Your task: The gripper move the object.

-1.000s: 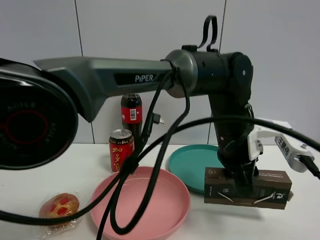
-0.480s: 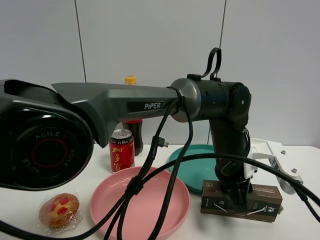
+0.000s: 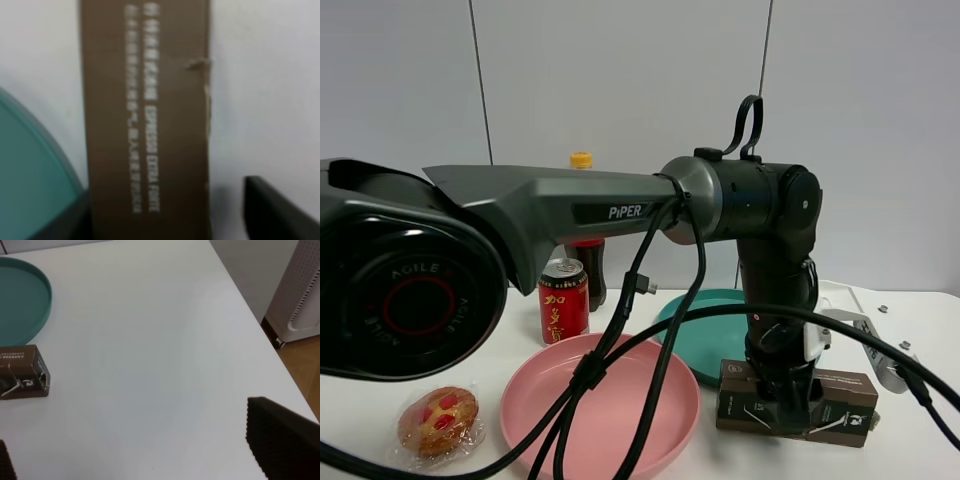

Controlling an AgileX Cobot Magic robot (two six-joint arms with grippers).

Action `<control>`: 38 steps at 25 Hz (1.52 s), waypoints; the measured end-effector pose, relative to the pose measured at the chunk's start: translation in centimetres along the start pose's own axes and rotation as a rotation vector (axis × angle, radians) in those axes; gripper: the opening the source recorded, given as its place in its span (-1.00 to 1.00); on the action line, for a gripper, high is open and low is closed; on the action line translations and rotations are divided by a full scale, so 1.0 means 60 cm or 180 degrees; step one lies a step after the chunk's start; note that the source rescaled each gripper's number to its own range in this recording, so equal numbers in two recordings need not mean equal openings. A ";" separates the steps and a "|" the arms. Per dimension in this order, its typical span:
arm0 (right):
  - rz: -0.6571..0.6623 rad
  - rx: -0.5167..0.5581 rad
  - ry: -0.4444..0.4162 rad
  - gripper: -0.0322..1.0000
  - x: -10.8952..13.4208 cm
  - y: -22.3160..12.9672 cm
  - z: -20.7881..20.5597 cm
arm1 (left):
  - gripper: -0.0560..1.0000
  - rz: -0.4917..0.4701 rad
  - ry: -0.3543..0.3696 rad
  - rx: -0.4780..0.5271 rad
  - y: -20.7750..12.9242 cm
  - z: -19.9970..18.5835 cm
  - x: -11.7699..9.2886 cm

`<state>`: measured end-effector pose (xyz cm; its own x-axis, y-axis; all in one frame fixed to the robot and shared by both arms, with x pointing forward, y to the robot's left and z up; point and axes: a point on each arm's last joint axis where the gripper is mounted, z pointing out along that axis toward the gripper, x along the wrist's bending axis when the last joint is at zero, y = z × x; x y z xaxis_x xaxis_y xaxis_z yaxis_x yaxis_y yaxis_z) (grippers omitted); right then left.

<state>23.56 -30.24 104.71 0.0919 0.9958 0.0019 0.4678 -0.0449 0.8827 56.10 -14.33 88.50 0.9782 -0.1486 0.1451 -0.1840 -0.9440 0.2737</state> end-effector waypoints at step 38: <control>0.0000 0.0000 0.0000 1.00 0.000 0.000 0.000 | 0.85 -0.4120 0.2801 -0.0348 -0.500 -0.805 -0.245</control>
<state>23.56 -30.24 104.71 0.0919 0.9958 0.0019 0.4678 -0.0449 0.8827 42.56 30.39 124.11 0.1171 0.9629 0.2432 0.6595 -0.2585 0.7059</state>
